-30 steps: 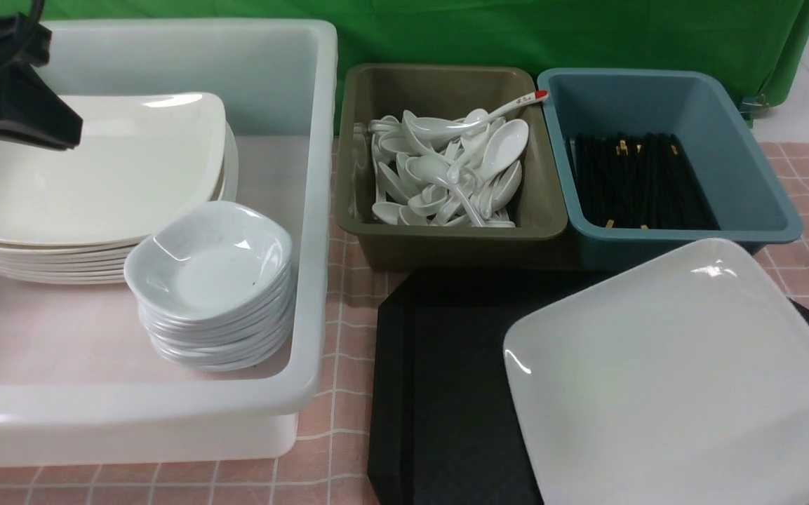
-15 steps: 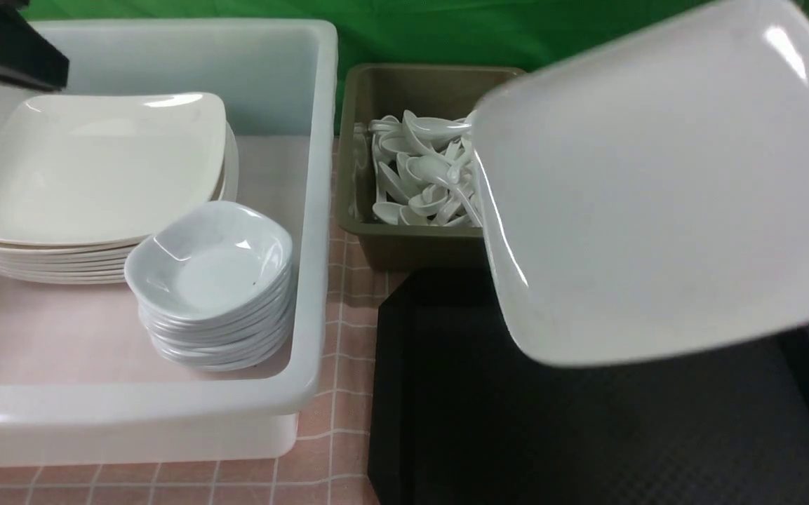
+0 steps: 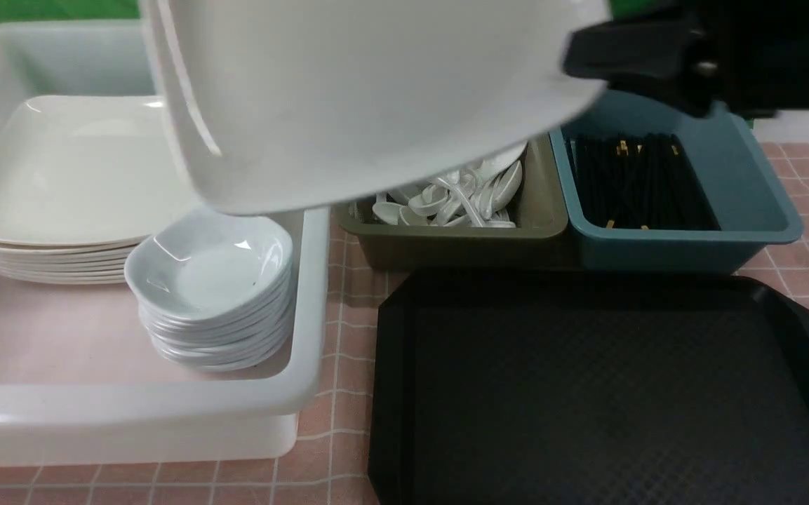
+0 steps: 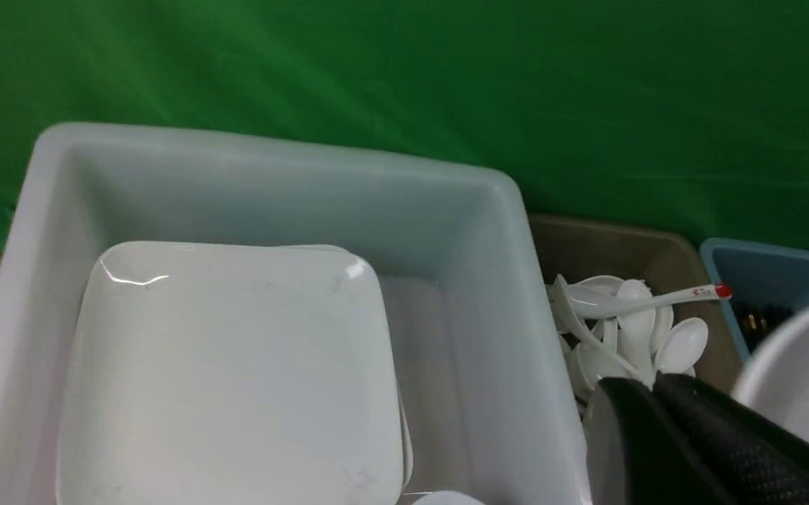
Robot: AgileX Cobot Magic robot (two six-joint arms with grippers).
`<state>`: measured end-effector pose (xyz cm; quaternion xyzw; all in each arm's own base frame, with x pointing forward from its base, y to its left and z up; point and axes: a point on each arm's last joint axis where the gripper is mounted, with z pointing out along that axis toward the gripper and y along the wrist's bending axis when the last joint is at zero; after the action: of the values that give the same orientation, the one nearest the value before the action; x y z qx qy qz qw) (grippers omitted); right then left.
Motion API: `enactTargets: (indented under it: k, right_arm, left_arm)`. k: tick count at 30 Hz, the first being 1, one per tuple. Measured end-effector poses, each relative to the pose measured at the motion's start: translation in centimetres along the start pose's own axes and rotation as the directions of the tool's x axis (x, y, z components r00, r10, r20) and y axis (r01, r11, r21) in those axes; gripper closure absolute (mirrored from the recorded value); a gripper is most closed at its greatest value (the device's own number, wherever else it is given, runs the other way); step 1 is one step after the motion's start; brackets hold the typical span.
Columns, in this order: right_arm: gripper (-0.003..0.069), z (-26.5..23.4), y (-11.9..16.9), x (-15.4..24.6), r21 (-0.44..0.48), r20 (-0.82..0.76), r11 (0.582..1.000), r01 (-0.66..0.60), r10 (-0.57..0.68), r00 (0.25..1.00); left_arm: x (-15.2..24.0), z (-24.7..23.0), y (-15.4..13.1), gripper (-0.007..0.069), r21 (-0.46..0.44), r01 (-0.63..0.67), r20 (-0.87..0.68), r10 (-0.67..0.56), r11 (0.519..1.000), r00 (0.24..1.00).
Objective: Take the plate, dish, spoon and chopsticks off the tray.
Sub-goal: Use the right arm to put the plate into the large storage box on the left
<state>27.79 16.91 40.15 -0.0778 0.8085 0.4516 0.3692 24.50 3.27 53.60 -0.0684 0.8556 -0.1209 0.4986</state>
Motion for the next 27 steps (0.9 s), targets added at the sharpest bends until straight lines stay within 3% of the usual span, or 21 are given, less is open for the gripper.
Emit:
enactTargets:
  k: [4, 11, 19, 27]
  right_arm:
    - [0.0583, 8.0, 2.1, -0.2, -0.055, -0.011, 0.998, -0.015, 0.014, 1.000]
    - [0.0583, 20.2, 3.0, 1.5, -0.106, -0.004, 0.986, -0.128, 0.128, 0.992]
    - [0.0583, 28.1, 0.6, 3.5, -0.133, 0.009, 0.929, -0.345, 0.349, 0.937]
    - [0.0583, 31.4, -2.2, 5.4, -0.110, 0.009, 0.887, -0.448, 0.452, 0.892]
  left_arm:
    - [0.0, -0.5, 0.0, 0.0568, -0.016, 0.002, 0.009, -0.001, 1.000, 1.000]
    - [0.1, -0.6, 0.6, 0.0481, -0.089, 0.039, 0.010, -0.039, 0.995, 0.999]
    - [0.1, -0.6, 0.9, 0.0382, -0.125, 0.050, 0.013, -0.049, 0.991, 0.999]
    - [0.1, -0.6, 0.9, 0.0372, -0.125, 0.050, 0.013, -0.049, 0.991, 0.999]
